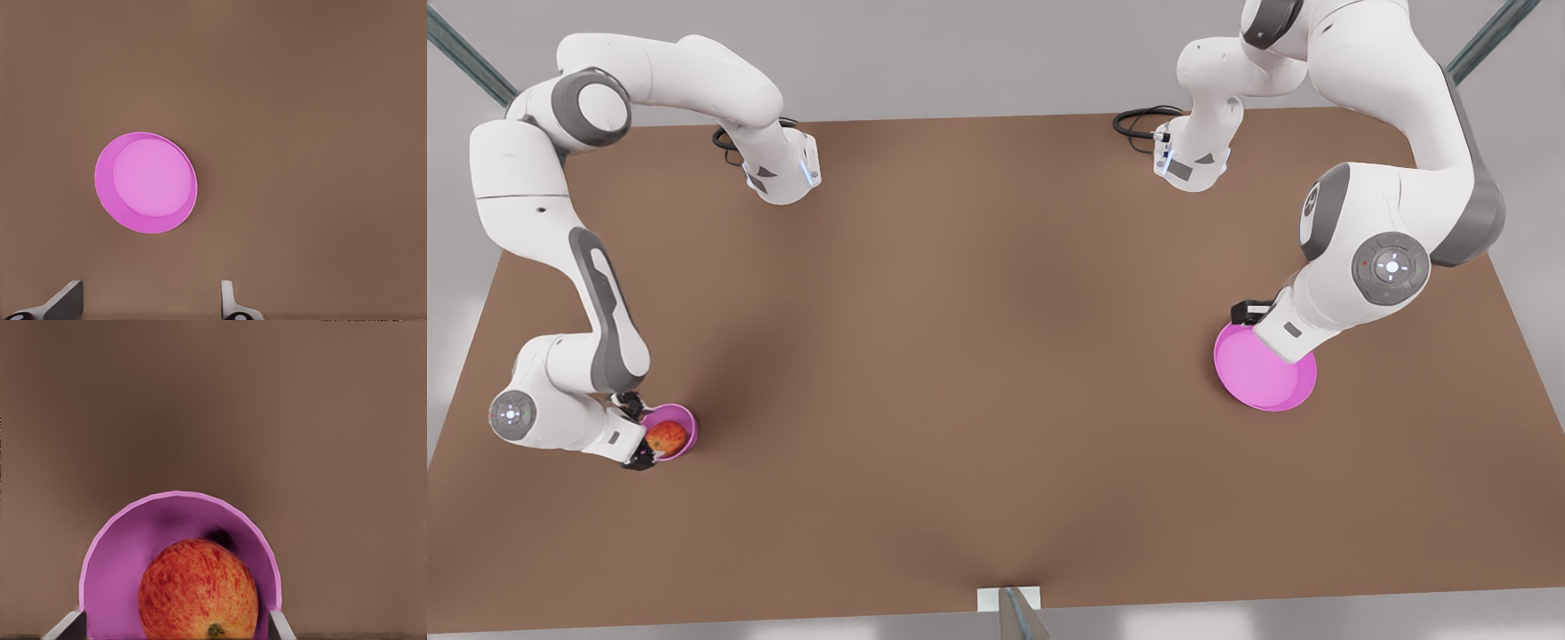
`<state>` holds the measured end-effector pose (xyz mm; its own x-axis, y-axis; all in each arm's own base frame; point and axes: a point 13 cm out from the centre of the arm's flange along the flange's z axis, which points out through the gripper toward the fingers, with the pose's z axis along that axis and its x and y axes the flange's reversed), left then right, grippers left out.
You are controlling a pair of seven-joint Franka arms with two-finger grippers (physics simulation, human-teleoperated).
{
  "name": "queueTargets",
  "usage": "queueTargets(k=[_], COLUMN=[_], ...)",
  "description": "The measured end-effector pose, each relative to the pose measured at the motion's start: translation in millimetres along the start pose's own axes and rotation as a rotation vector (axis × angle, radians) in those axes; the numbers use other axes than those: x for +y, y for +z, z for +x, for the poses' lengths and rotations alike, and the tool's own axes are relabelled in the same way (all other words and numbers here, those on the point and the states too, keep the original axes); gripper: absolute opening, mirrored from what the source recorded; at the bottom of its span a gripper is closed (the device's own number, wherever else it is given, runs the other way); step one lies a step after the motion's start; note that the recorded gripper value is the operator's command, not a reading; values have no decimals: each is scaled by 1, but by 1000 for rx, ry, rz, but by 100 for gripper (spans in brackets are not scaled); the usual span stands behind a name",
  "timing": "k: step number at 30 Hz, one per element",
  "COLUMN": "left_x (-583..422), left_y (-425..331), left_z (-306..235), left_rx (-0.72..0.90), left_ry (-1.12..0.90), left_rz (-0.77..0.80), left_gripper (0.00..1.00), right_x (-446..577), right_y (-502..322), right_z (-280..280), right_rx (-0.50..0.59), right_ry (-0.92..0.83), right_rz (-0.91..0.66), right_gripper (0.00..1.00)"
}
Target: Use the left arm to pick up the apple from the plate, transfer it to the gripper of the right arm, and then use the right arm to place it into the bowl
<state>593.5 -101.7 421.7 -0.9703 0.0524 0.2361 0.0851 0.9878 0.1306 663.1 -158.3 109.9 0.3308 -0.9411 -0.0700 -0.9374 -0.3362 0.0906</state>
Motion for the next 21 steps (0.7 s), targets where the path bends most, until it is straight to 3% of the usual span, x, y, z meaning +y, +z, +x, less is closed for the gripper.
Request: queueTargets(k=[3,6,14,17,21], left_x=[-1,-2,1,1,0], left_y=[0,0,1,2,2], left_z=[0,1,1,2,2], left_rx=[1,2,9,12,13], left_ry=[-4,-6,-18,-19,-20], left_rz=[-1,-1,8,5,4], left_gripper=[100,100,100,100,100], right_x=[-18,-39,6,13,86], right_y=[-67,-170,-236,-277,-306], right_z=[8,-20,-101,-142,-188], right_rx=[53,105,60,240,272], right_ry=[34,95,712,918,1137], right_rz=[65,119,-74,-85,-113], right_gripper=[100,100,100,100,100])
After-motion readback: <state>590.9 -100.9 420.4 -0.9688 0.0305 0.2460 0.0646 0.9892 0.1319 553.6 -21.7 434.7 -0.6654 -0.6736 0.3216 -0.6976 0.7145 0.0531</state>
